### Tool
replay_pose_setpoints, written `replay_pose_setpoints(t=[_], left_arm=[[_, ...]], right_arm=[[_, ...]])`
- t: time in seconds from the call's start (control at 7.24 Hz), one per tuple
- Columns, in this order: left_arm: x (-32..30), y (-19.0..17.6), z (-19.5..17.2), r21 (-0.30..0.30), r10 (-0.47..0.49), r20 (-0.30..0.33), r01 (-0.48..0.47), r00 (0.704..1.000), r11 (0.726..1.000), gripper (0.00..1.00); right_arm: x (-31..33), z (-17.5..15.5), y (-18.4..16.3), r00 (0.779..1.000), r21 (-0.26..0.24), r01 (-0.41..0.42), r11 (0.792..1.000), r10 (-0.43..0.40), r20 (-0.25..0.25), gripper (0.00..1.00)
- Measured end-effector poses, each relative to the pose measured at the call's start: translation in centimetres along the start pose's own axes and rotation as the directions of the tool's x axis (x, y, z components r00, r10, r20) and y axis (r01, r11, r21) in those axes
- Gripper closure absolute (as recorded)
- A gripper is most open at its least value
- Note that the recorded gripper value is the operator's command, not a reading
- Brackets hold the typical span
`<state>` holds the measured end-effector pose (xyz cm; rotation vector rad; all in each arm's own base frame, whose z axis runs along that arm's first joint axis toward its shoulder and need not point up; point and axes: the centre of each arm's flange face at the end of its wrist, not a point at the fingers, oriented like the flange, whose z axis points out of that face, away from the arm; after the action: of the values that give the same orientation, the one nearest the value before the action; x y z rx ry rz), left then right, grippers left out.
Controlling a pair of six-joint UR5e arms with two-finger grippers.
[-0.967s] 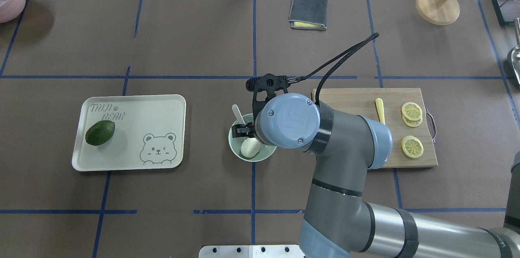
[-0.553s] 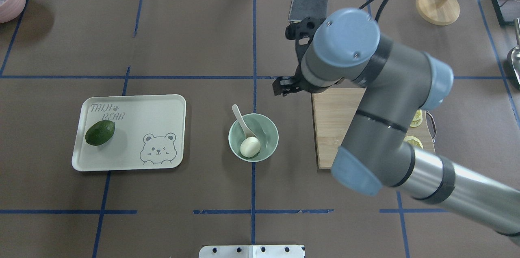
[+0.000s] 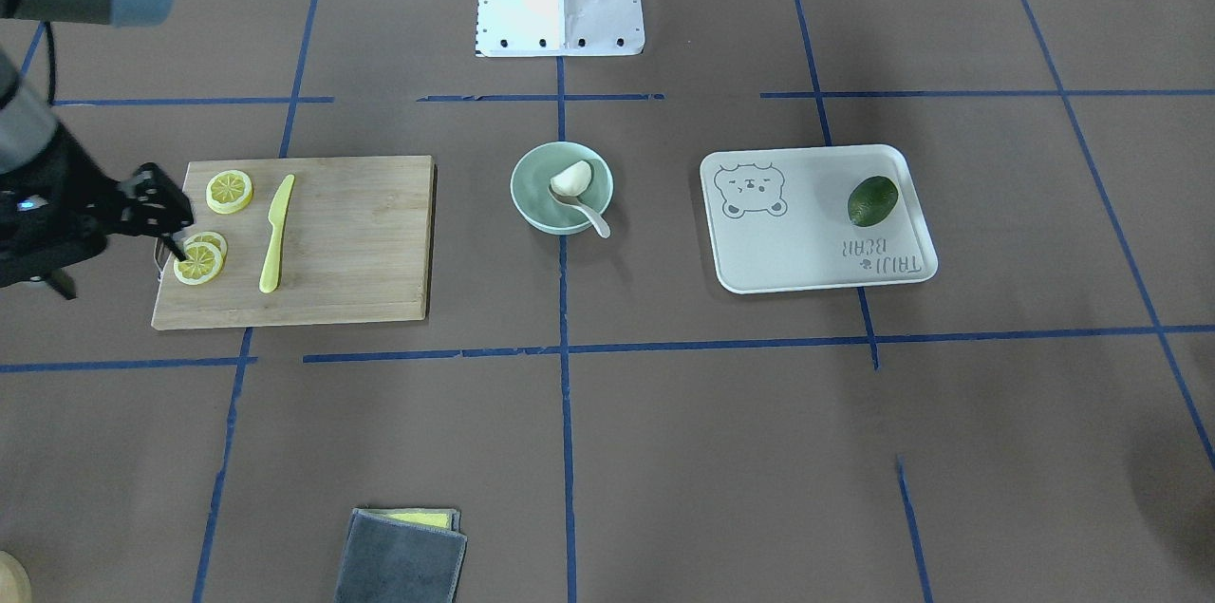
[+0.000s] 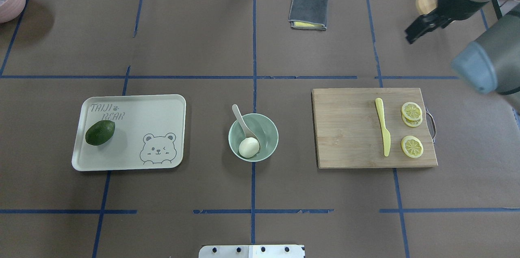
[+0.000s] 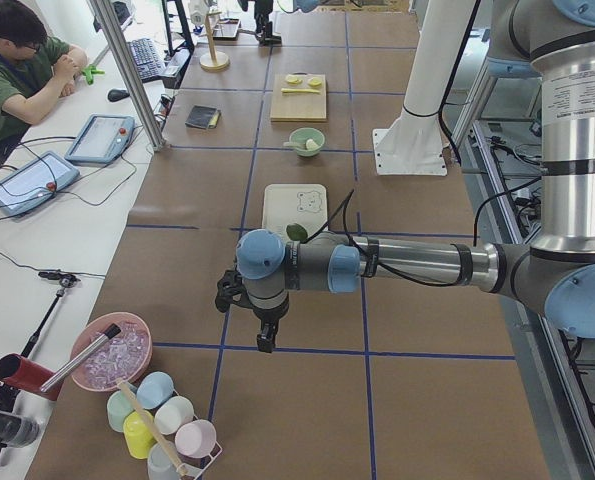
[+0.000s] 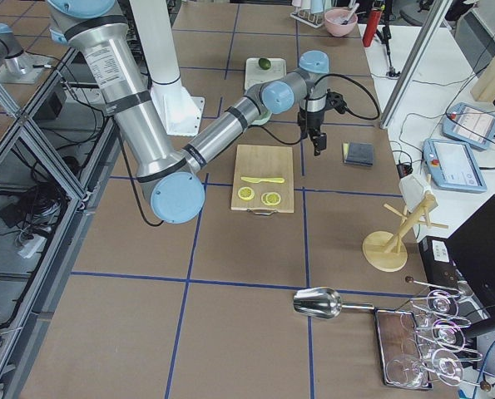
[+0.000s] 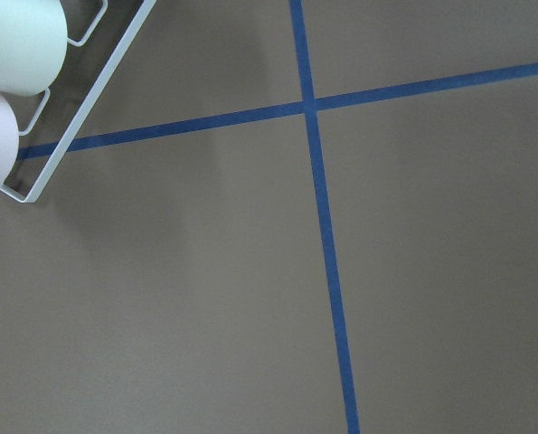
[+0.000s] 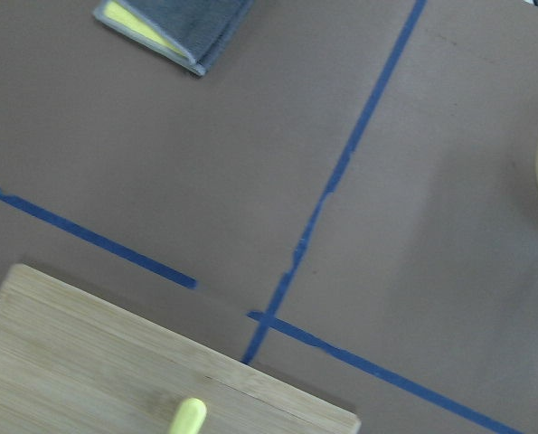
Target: Put spoon and bun in bowl
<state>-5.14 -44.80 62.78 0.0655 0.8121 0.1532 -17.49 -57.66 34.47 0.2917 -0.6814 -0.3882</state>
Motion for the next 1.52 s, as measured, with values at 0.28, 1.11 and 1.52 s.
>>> replay_pose_setpoints(t=[0.28, 1.11, 1.52], left_arm=[[0.4, -0.2, -0.2, 0.011, 0.012, -0.015, -0.012, 1.000, 1.000, 0.00], [0.6, -0.3, -0.5, 0.018, 0.023, -0.009, -0.023, 1.000, 1.000, 0.00], [0.2, -0.2, -0.2, 0.012, 0.017, -0.009, -0.017, 1.000, 1.000, 0.00]], right_arm=[[12.6, 0.5, 6.4, 0.998, -0.062, 0.062, 0.996, -0.064, -0.026, 0.00], [27.7, 2.7, 26.3, 0.955, -0.128, -0.279, 0.952, 0.289, 0.065, 0.00], [27.8, 3.2, 26.8, 0.945, -0.130, -0.297, 0.946, 0.311, 0.102, 0.00]])
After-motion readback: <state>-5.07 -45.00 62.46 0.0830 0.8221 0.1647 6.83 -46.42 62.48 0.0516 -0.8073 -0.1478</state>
